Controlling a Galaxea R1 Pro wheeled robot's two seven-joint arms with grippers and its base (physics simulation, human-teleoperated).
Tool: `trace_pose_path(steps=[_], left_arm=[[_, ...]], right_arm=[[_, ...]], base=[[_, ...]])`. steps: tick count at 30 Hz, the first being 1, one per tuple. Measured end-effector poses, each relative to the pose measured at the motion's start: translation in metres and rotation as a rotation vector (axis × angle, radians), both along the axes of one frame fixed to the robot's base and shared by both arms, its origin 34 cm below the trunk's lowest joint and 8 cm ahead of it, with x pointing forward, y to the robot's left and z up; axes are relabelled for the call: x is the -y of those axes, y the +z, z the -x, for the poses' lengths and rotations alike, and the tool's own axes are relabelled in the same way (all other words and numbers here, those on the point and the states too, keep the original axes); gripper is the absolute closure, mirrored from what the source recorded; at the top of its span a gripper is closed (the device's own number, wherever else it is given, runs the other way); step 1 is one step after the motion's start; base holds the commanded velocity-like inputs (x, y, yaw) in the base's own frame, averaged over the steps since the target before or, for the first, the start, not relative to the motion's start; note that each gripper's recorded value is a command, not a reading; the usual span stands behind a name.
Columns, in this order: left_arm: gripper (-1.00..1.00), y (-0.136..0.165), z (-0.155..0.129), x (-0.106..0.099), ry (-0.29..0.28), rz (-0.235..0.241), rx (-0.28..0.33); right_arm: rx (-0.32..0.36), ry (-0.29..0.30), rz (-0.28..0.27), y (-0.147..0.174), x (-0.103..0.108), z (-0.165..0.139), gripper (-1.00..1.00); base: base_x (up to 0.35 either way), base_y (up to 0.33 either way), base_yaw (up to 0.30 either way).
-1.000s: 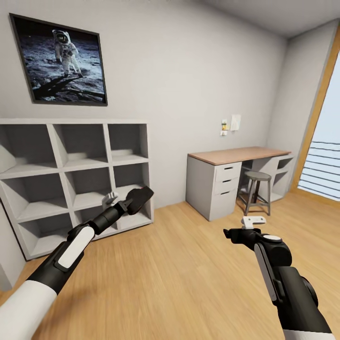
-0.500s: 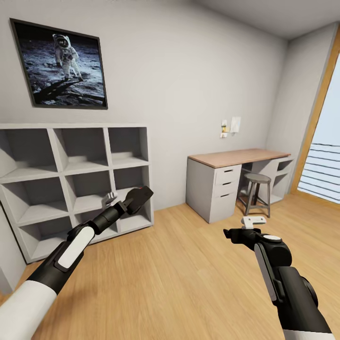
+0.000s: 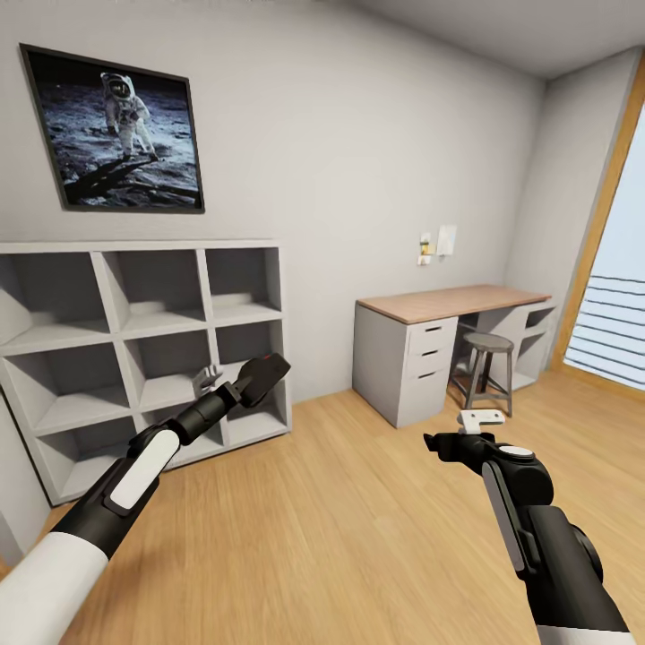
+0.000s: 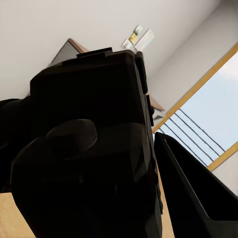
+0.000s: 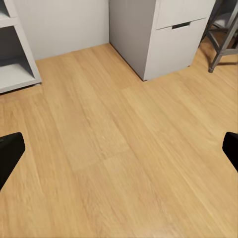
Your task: Attach the digital camera to the camera tripod in the bedroom.
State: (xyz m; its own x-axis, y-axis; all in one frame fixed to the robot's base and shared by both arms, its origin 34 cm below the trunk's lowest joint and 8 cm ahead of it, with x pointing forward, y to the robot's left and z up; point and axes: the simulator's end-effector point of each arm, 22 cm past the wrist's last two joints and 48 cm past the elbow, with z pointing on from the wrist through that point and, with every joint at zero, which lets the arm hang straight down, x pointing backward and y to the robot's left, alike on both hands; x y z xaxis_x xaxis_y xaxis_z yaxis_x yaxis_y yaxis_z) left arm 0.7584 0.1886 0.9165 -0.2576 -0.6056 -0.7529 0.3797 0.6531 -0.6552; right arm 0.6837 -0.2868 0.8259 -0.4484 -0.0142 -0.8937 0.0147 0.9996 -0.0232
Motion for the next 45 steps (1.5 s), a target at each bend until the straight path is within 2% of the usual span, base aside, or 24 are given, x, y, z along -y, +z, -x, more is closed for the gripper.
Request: trace_pose_path(steps=[3, 10, 16, 20, 37, 40, 42, 43, 45], left_arm=[[1.0, 0.003, -0.003, -0.004, 0.017, -0.005, -0.014], [1.0, -0.003, -0.015, -0.025, 0.125, -0.041, -0.102], [1.0, -0.003, -0.019, -0.029, 0.173, -0.058, -0.147], [1.0, -0.007, -0.022, -0.034, 0.225, -0.077, -0.197], [1.0, 0.023, -0.026, -0.03, 0.223, -0.081, -0.205], [1.0, 0.033, -0.025, -0.022, 0.197, -0.079, -0.191], [1.0, 0.043, -0.024, -0.013, 0.164, -0.07, -0.168], [1.0, 0.051, -0.021, -0.004, 0.122, -0.058, -0.143], [1.0, 0.057, -0.02, 0.0, 0.1, -0.053, -0.13]], right_arm=[[0.0, 0.0, 0.0, 0.006, 0.0, -0.001, -1.0], [0.0, 0.0, -0.001, 0.02, 0.0, -0.003, -1.0], [-0.001, 0.001, -0.001, 0.032, 0.0, -0.005, -1.0], [-0.003, 0.0, -0.001, 0.039, 0.0, -0.006, -1.0], [-0.005, -0.001, 0.0, 0.072, 0.0, -0.01, -1.0], [-0.006, -0.001, 0.001, 0.077, 0.001, -0.01, -1.0], [-0.006, -0.001, 0.0, 0.081, 0.001, -0.011, -1.0], [-0.005, -0.001, 0.001, 0.083, 0.001, -0.011, -1.0], [-0.004, -0.001, 0.001, 0.087, 0.001, -0.011, -1.0]], base=[[0.0, 0.0, 0.0], [0.0, 0.0, 0.0], [0.0, 0.0, 0.0], [0.0, 0.0, 0.0], [0.0, 0.0, 0.0], [0.0, 0.0, 0.0], [0.0, 0.0, 0.0], [0.0, 0.0, 0.0], [0.0, 0.0, 0.0]])
